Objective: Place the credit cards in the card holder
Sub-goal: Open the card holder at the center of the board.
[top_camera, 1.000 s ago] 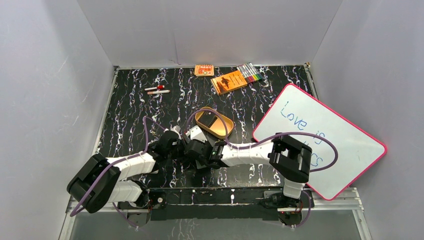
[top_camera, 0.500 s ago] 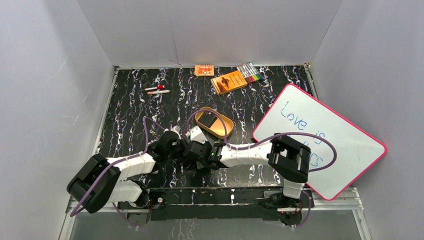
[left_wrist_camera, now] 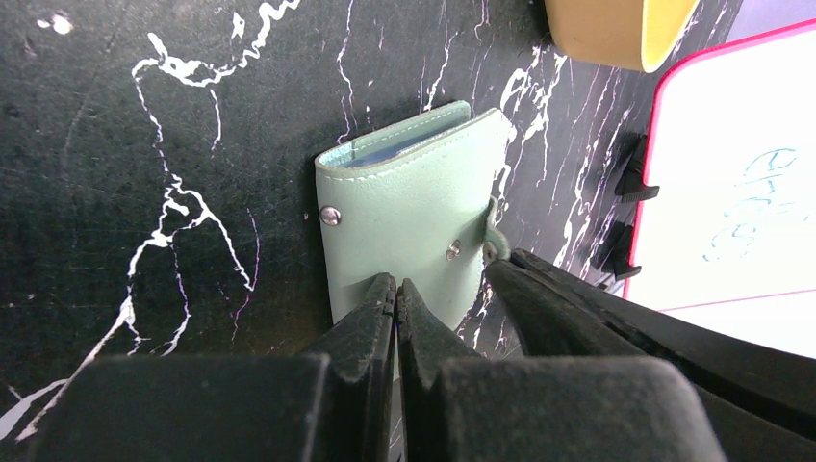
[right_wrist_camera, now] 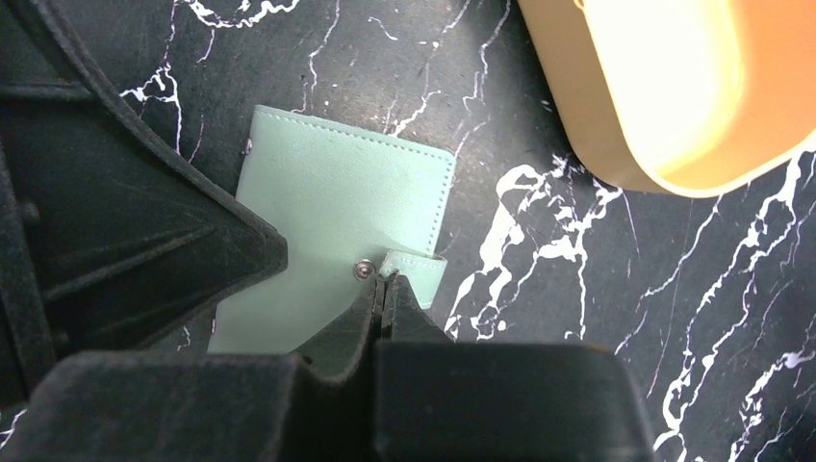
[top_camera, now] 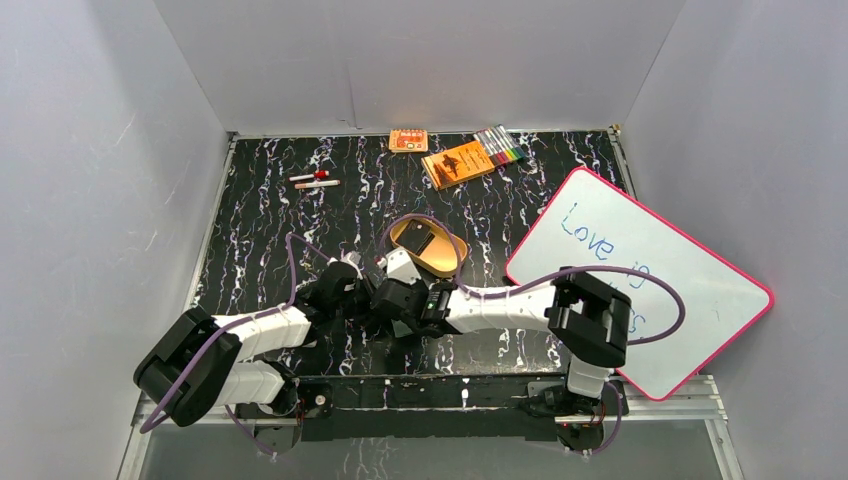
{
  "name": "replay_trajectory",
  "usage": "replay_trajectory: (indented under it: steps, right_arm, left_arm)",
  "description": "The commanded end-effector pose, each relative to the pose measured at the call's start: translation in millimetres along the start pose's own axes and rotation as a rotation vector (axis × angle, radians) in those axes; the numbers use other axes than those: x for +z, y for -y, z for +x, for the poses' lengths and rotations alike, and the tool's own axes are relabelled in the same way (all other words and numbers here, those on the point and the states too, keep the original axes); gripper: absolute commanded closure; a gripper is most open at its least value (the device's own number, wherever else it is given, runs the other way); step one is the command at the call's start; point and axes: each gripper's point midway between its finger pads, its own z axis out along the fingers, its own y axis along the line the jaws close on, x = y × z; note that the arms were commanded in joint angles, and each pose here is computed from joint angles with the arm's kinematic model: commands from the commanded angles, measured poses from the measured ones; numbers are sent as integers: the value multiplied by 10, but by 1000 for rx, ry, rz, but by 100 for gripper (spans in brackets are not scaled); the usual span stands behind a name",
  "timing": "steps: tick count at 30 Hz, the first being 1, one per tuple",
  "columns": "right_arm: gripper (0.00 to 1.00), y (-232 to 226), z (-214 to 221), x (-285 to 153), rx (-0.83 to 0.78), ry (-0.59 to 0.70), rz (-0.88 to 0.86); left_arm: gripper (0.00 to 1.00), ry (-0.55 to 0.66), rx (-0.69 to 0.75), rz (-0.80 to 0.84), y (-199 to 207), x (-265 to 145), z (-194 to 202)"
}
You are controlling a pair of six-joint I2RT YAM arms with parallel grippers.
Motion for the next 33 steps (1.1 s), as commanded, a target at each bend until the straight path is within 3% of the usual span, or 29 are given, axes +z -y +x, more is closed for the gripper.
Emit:
replay_trajectory:
  steps: [1, 9, 11, 16, 19, 33]
  right_arm:
    - [100, 190, -118, -181, 130, 29, 14]
    - [100, 287, -256, -522, 285, 78, -127]
    - [100, 287, -343, -633, 306, 110, -169]
    - [100, 200, -561, -852, 326, 188, -292]
    - [100, 138, -584, -872, 319, 190, -326]
    - [100, 52, -507, -823, 336, 186, -368]
  left_arm:
    - [100, 1, 0, -108, -280, -18, 50]
    - [99, 17, 48, -73, -83, -97, -39]
    - [89, 27, 61, -57, 10, -146, -79]
    - [49, 51, 89, -3, 211, -282, -145]
    - [37, 51, 97, 17, 270, -317, -150]
    - [20, 50, 80, 58, 320, -325, -126]
